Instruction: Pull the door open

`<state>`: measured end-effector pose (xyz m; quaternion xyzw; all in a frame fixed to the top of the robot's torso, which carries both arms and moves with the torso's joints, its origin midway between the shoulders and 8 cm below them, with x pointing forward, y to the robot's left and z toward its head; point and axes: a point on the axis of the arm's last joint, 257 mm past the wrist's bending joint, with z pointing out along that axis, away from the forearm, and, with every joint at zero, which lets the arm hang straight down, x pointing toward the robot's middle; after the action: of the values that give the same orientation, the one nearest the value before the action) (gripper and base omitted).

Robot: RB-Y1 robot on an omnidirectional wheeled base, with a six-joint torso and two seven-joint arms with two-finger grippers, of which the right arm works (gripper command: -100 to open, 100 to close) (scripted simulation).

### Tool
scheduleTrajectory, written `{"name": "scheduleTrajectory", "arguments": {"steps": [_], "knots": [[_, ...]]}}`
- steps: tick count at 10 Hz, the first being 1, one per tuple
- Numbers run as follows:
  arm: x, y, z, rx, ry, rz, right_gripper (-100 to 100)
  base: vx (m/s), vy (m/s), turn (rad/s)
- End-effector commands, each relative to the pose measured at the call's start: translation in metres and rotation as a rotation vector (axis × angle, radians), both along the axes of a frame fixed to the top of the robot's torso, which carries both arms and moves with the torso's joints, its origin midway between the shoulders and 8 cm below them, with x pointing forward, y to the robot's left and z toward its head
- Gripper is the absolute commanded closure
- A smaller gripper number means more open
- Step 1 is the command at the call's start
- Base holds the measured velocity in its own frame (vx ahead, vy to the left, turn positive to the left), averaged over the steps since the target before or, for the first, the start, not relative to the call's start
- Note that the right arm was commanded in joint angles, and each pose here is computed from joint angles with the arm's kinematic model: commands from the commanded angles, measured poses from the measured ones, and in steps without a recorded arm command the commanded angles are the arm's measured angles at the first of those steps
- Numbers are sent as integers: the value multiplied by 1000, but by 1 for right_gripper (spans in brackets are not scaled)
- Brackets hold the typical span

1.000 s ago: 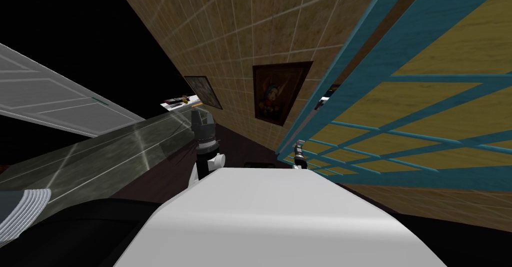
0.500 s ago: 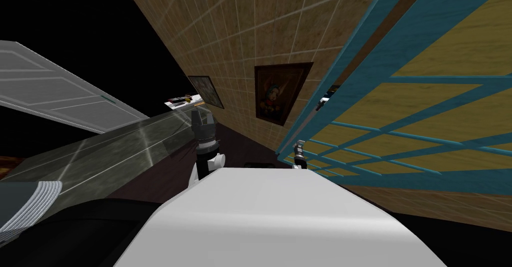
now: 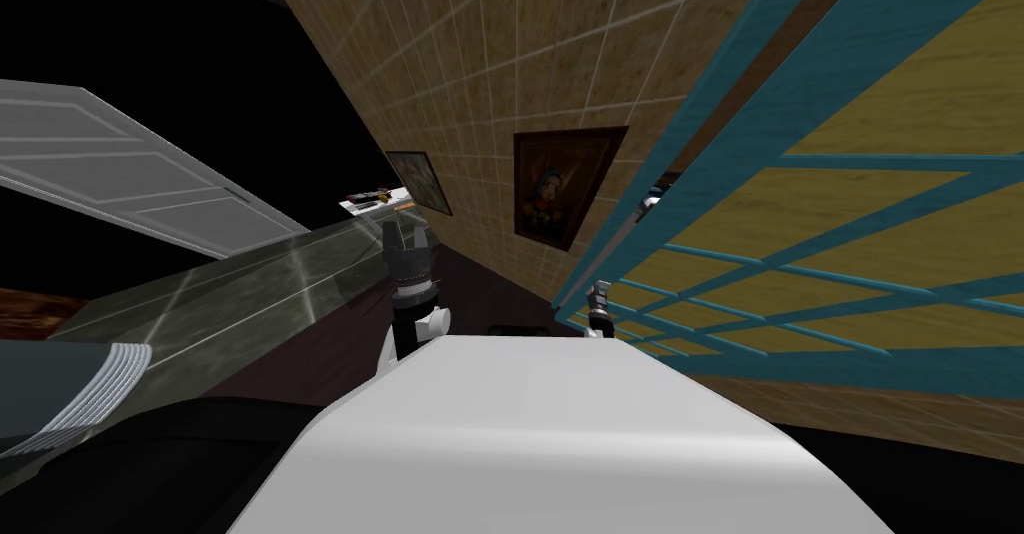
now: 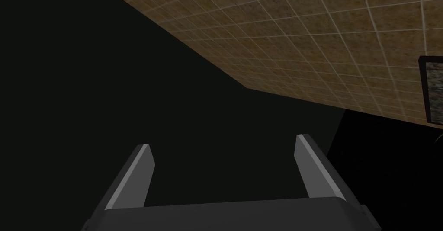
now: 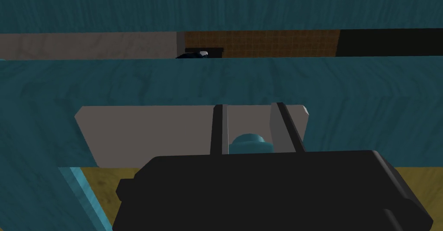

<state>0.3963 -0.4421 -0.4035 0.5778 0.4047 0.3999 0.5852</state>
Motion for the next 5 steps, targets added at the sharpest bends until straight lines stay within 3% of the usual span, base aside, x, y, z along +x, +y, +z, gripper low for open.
{"name": "scheduleTrajectory", "arguments": {"steps": [1,5], "knots": [[-5,-19,4,42,-19,-29,100,-43,-15,71],[-5,-20,4,140,-59,-34,100,-39,-9,49]]}}
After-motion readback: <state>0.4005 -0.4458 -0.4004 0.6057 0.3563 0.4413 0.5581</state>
